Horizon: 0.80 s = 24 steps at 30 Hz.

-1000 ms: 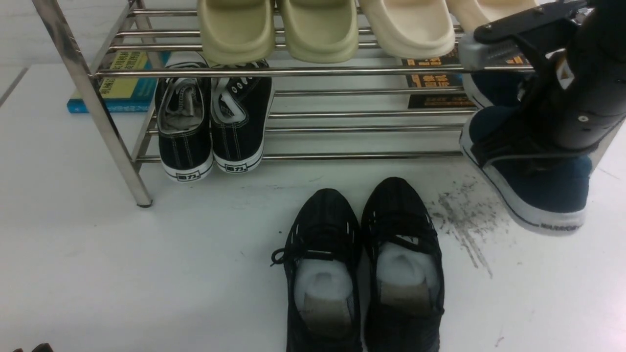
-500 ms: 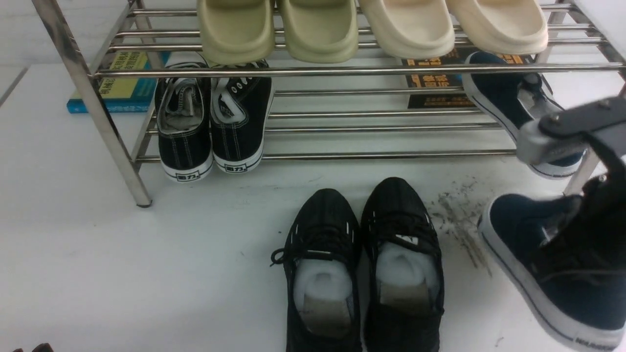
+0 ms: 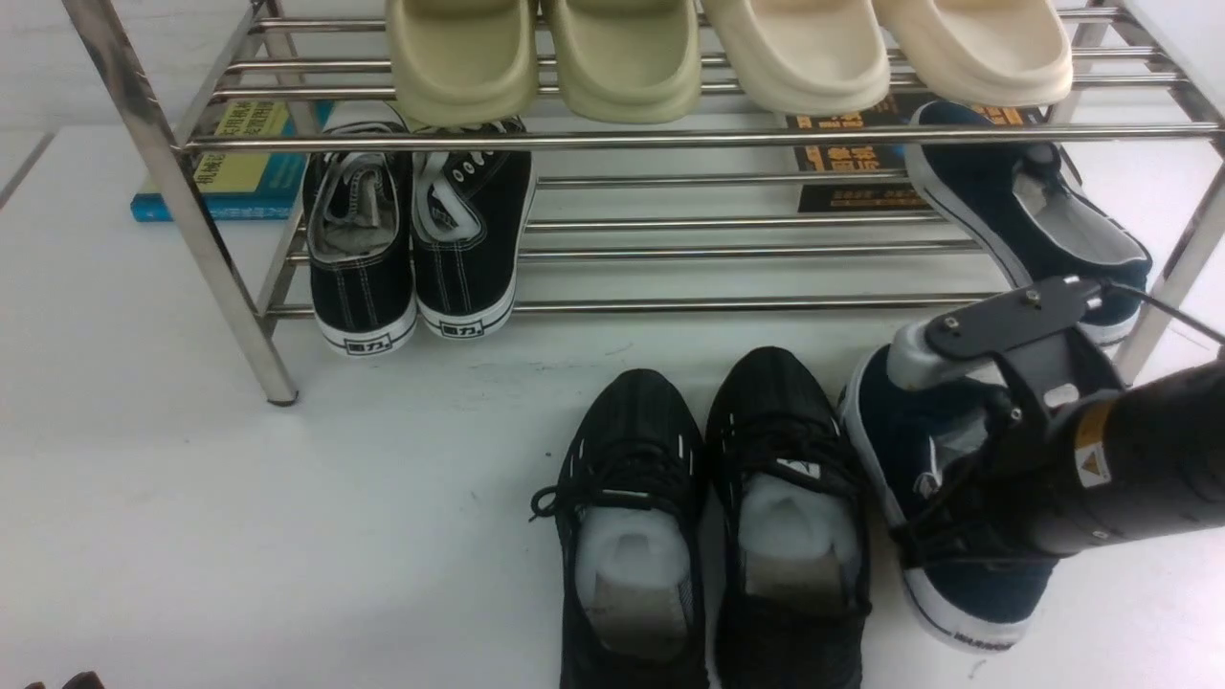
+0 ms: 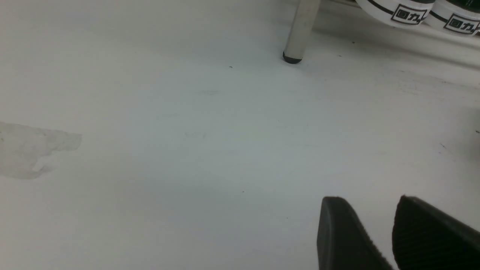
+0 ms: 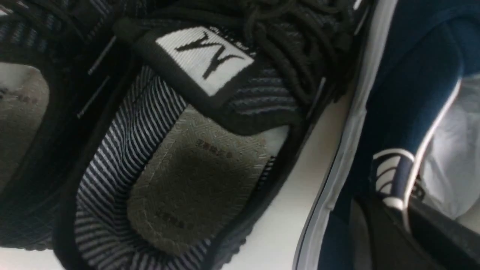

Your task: Take the shoes off the shelf with your hand on the white table.

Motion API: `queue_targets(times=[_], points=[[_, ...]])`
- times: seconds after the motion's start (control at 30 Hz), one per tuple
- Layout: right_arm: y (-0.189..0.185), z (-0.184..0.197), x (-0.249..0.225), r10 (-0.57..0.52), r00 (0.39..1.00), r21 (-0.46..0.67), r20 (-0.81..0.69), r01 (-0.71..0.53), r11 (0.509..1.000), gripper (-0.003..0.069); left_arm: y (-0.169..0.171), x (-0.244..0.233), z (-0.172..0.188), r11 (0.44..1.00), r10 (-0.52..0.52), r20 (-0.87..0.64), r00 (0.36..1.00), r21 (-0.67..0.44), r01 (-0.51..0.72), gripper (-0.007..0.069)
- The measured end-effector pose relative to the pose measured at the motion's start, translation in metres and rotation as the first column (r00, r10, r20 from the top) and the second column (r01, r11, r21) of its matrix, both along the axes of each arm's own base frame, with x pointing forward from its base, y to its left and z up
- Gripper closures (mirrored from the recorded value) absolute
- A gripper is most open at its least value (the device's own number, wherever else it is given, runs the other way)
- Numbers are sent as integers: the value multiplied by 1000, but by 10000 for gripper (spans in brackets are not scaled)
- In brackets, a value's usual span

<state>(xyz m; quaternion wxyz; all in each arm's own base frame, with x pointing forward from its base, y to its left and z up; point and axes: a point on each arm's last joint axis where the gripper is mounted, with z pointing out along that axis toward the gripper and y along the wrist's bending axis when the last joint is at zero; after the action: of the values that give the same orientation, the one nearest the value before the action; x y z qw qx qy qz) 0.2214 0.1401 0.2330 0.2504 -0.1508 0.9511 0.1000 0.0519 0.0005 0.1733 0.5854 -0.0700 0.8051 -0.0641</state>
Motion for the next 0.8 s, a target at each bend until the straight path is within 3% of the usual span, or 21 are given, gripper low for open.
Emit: queue_targets(times=[0.33,0.5,0.8], points=[[8,-29,13,-53,996,-11,-66,53,999,603,0,0,0,1000,0,0,1000,0,0,382],[10,-31,13,-69,994,7,-79,70,998,565,0,0,0,1000,0,0,1000,0,0,382],[14,-18,16,-94,986,9,-138,97,995,209,0,0,0,1000,0,0,1000,0,0,382]])
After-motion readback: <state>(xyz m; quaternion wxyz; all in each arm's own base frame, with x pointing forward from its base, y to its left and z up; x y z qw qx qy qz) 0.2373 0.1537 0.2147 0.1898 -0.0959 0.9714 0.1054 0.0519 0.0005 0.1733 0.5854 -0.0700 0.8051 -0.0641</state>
